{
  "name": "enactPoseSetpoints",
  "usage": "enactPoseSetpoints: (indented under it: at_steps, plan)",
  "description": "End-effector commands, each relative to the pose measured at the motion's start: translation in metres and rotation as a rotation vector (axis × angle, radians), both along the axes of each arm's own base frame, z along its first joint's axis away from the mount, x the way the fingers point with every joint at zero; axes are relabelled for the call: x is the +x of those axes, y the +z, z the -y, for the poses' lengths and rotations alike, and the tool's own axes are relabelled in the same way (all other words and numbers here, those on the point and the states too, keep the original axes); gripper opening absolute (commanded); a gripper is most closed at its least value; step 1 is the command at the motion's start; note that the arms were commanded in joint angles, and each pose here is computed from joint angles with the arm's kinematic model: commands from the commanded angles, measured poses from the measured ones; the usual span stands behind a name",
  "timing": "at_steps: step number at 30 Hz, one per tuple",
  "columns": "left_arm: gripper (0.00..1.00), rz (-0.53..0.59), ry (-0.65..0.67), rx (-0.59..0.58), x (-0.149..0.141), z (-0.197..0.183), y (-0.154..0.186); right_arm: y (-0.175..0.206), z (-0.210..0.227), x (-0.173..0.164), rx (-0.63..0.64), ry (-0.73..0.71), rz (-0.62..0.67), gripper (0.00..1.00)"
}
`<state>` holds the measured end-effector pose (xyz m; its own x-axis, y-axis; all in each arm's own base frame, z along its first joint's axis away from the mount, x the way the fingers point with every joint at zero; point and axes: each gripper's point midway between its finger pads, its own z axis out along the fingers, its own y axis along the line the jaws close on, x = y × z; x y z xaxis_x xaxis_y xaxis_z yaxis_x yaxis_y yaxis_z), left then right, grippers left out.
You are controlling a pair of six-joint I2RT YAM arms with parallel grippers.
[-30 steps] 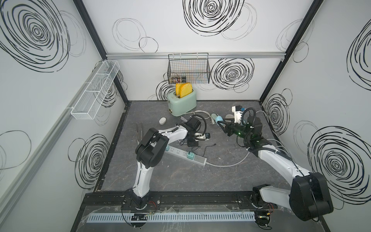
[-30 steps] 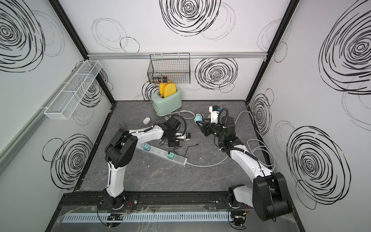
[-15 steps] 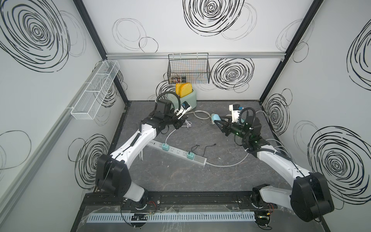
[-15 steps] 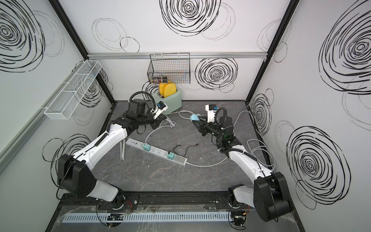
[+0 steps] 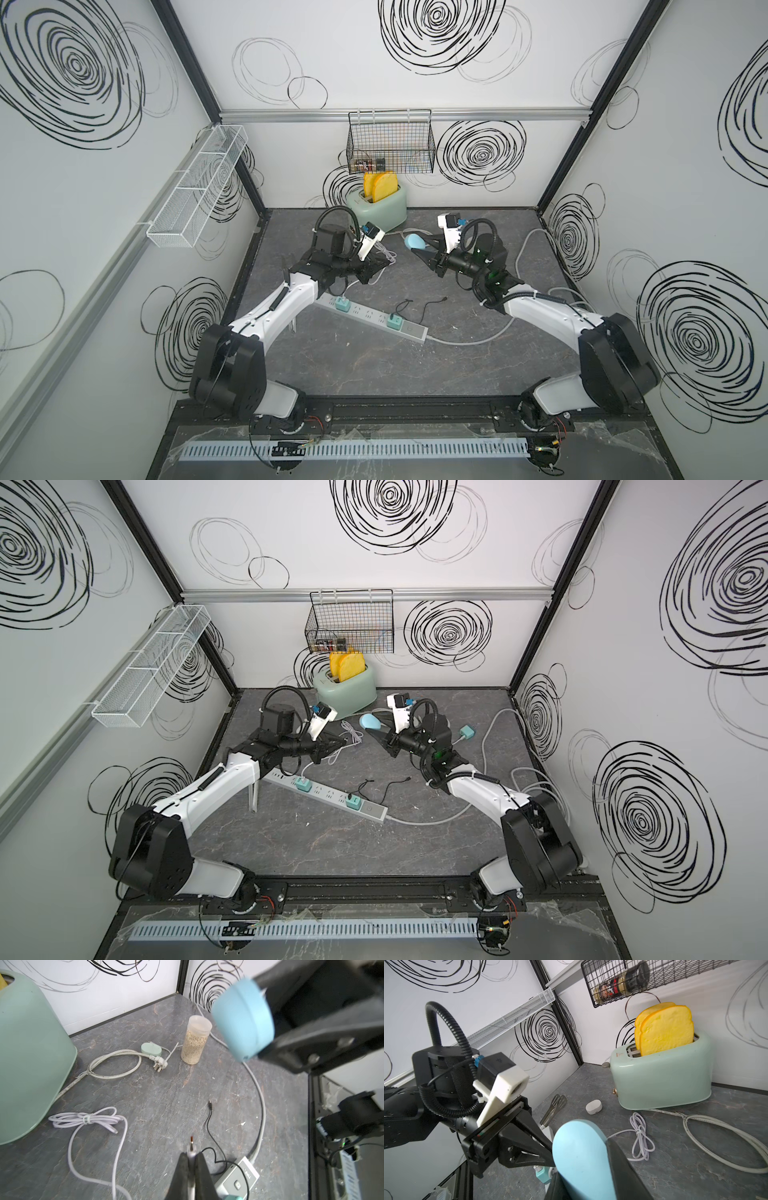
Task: Charge the bluetooth headset
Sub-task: Insert the charging cable into the bluetooth headset.
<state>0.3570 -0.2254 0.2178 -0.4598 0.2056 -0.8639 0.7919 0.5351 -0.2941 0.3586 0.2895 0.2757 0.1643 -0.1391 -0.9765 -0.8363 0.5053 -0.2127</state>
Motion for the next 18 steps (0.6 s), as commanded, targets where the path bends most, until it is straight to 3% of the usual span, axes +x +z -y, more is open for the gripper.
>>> enactPoseSetpoints:
  at_steps: [1, 8, 18]
  plan:
    - [0.0, -0.049, -0.036, -0.122, 0.003, 0.007, 0.009, 0.026, -0.007, 0.009, 0.024, 0.003, 0.145, 0.19]
    - [0.0, -0.154, -0.065, -0.172, 0.0, 0.014, 0.005, 0.016, -0.016, 0.013, 0.025, 0.048, 0.184, 0.21]
    - [0.0, -0.181, -0.107, -0.254, -0.008, 0.021, 0.015, 0.007, -0.023, 0.008, 0.041, 0.116, 0.191, 0.21]
